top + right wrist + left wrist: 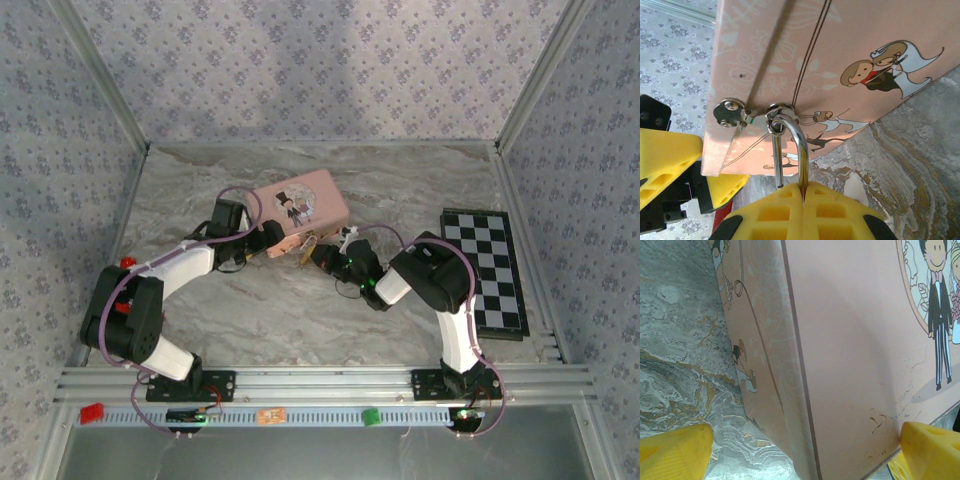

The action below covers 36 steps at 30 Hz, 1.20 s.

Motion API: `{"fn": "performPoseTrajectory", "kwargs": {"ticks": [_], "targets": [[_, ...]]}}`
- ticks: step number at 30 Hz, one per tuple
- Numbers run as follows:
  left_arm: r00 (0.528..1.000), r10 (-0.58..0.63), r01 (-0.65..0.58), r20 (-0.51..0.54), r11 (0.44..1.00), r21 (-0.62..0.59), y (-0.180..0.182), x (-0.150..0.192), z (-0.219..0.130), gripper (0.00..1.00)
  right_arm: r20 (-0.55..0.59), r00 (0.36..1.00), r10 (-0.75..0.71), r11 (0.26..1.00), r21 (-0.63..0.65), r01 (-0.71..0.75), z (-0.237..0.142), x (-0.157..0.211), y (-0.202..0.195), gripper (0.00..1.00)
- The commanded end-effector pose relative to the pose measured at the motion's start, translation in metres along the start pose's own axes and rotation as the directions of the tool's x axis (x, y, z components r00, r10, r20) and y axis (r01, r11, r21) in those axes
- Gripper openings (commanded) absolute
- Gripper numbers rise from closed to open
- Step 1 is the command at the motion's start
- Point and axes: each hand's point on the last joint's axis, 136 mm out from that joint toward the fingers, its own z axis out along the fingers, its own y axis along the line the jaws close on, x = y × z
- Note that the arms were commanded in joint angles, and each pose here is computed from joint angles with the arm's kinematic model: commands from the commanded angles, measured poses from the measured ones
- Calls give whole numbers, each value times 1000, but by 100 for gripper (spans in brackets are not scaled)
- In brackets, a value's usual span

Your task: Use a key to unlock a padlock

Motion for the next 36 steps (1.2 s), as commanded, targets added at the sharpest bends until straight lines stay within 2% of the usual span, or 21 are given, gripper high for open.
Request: {"fn": "performPoseTrajectory", "kwargs": {"ticks": [1,17,24,30,36], "targets": [[1000,-7,7,0,1000,18,-3,-2,-2,96,118,993,7,991,-132,9,-8,-26,43,0],[1000,-8,8,-2,1000,19,-4,-2,-1,96,180,983,25,994,-109,-5,-17,-39,34,0],[1000,-12,12,-2,1000,12,-3,-4,1,96,140,989,50,999,3,-51,-17,-32,0,0],[1000,-6,6,7,1000,17,-9,-12,1,96,121,992,25,997,72,-34,-18,-33,-12,0],[1000,-15,15,4,1000,0,-5,-11,5,95,113,994,5,999,45,-10,-14,-45,-5,0]]}}
